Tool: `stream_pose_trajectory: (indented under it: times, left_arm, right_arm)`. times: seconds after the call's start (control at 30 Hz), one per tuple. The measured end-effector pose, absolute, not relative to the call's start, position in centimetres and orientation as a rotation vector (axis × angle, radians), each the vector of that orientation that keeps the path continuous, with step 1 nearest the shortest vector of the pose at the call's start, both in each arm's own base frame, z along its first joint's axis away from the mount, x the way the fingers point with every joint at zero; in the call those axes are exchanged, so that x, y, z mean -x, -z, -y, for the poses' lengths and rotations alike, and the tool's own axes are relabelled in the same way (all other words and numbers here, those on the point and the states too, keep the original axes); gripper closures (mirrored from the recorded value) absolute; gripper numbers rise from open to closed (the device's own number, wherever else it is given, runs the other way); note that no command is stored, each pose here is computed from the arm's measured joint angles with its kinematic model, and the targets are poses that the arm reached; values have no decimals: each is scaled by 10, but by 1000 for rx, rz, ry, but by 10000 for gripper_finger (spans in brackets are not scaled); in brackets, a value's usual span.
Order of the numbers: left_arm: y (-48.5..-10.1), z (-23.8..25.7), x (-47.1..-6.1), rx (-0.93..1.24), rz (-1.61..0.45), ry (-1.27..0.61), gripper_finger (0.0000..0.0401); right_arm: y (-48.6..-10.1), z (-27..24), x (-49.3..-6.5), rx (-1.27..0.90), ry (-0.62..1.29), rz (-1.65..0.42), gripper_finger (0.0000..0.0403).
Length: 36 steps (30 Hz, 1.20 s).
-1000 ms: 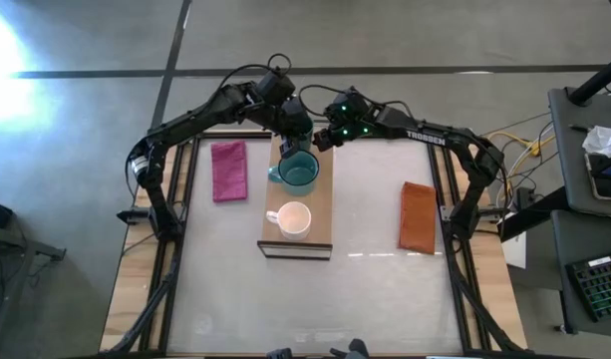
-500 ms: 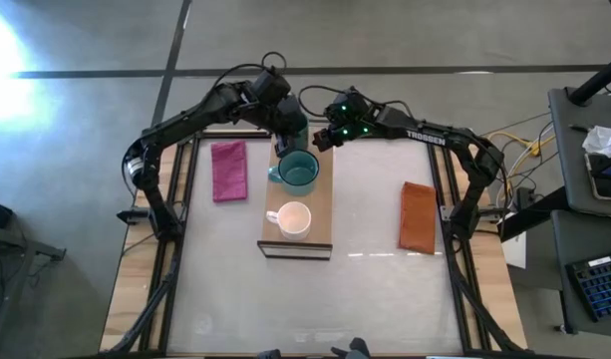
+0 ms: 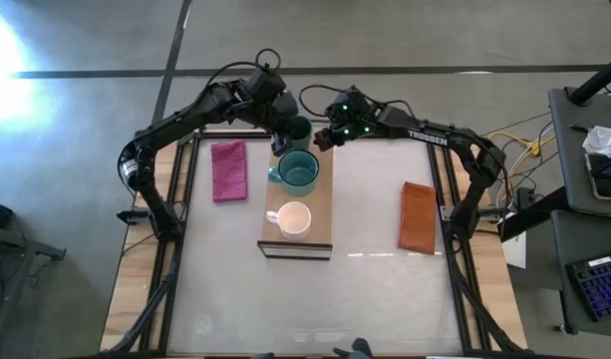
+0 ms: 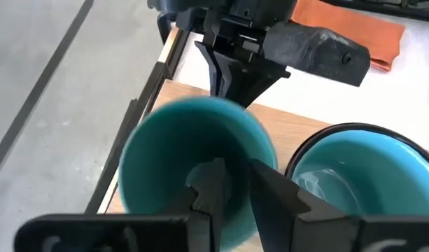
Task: Stack small to large cups/mugs on shelf
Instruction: Return to Home Position
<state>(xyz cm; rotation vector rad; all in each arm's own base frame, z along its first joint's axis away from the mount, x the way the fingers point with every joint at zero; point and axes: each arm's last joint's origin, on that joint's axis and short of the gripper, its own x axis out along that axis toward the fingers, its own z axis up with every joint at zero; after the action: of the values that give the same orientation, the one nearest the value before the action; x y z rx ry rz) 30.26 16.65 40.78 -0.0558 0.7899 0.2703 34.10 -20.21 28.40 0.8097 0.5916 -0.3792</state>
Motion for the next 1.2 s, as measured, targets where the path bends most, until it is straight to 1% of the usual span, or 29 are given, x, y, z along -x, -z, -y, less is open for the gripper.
stream_pose_trajectory:
  times: [0.13, 0.27, 0.33, 0.47, 0.57, 0.6, 0.7, 0.77, 0.83, 0.87, 0.93, 1.0, 1.07, 1.13, 1.2]
  left_arm:
    - [-415, -163, -293, 41, -800, -309, 350]
    - [-419, -156, -276, 35, -878, -373, 351]
    - [-426, -150, -264, 59, -879, -386, 351]
    - [-453, -131, -237, 99, -758, -375, 351]
    - [-471, -114, -220, 118, -657, -379, 351]
    - [-476, -109, -214, 151, -623, -388, 351]
    - [-488, -98, -198, 353, -516, -440, 351]
    - [-494, -89, -190, 377, -487, -389, 351]
    - [-497, -77, -184, 292, -482, -264, 351]
    - [-496, -70, -183, 263, -477, -206, 351]
    - [-491, -59, -185, 266, -426, -124, 351]
    - [-479, -50, -186, 277, -352, -79, 351]
    - [-462, -40, -185, 281, -231, -24, 351]
    - [-442, -30, -181, 293, -106, 43, 351]
    - [-421, -24, -173, 308, -3, 90, 351]
  right_arm:
    - [-292, 201, -335, -790, 391, -586, 394]
    - [-304, 201, -318, -731, 477, -612, 394]
    - [-314, 199, -308, -709, 498, -612, 394]
    - [-351, 185, -287, -628, 445, -520, 394]
    - [-386, 167, -265, -642, 473, -398, 394]
    - [-396, 160, -255, -659, 474, -368, 394]
    - [-424, 142, -228, -631, 452, -270, 394]
    - [-441, 130, -211, -632, 435, -196, 394]
    - [-456, 116, -193, -674, 405, -116, 394]
    - [-463, 107, -185, -626, 345, -95, 394]
    - [-472, 81, -173, -480, 140, -86, 394]
    - [-469, 56, -170, -433, -31, -81, 394]
    - [-451, 31, -177, -461, -137, -71, 394]
    - [-424, 10, -189, -477, -160, -40, 394]
    - [-402, 1, -190, -470, -158, -7, 394]
